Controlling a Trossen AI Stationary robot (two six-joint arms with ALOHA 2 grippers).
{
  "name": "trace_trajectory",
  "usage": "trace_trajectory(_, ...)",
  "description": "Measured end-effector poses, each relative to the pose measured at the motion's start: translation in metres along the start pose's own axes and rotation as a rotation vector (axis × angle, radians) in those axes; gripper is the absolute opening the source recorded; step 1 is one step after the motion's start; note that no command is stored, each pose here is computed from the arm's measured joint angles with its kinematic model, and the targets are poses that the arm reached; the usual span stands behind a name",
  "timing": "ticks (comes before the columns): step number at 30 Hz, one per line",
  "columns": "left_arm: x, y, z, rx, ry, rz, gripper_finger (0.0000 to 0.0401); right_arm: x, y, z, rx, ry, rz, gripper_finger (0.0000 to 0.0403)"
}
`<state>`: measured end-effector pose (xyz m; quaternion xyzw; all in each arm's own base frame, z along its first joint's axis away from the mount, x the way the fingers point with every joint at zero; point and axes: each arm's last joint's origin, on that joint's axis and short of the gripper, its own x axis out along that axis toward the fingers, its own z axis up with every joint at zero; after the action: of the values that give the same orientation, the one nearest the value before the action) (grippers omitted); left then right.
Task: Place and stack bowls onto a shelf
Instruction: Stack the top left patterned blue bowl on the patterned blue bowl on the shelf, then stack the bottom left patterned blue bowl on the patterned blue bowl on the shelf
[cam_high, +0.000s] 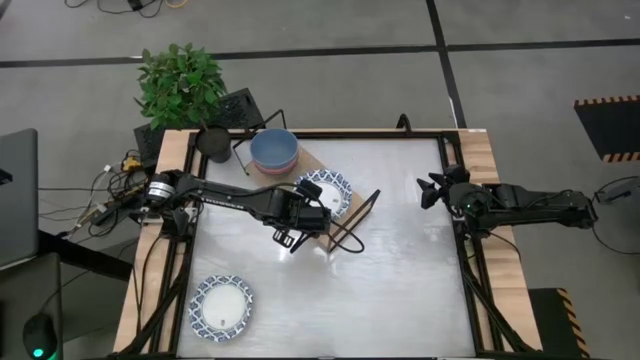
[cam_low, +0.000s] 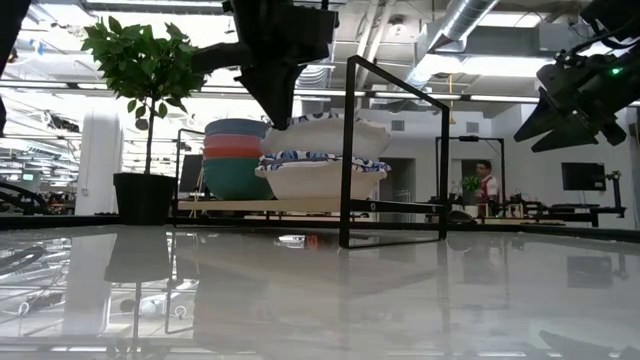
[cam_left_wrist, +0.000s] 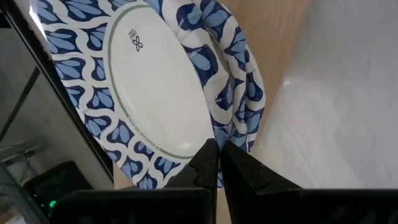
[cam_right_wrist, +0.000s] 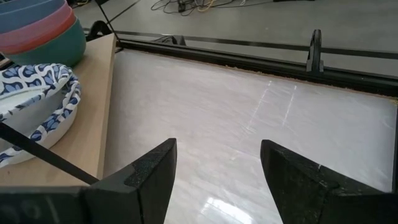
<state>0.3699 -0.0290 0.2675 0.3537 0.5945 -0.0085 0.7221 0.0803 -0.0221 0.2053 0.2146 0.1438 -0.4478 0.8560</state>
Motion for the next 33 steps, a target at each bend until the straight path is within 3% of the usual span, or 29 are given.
trace_trajectory(12, 0.0, -0.002, 0.001, 0.023, -0.033, -0.06, 0.0005, 0.0, 0.0, 0.0, 0.0, 0.0, 0.0, 0.026)
trace_trajectory(19, 0.0, -0.002, 0.001, 0.023, -0.041, -0.076, 0.0075, 0.0, 0.0, 0.0, 0.0, 0.0, 0.001, 0.026)
trace_trajectory(23, 0.0, -0.002, 0.0, 0.022, -0.01, -0.042, 0.0124, 0.0, 0.0, 0.0, 0.0, 0.0, 0.0, 0.026)
trace_trajectory(26, 0.0, 0.001, -0.003, 0.008, 0.059, 0.058, 0.0152, 0.0, 0.0, 0.0, 0.0, 0.0, 0.001, 0.026)
trace_trajectory(29, -0.004, 0.002, -0.005, -0.029, 0.105, 0.152, 0.0163, 0.0, 0.0, 0.0, 0.0, 0.001, 0.001, 0.026)
trace_trajectory(33, -0.017, 0.002, -0.002, -0.053, 0.086, 0.149, 0.0157, 0.0, 0.0, 0.0, 0.0, 0.001, 0.001, 0.026)
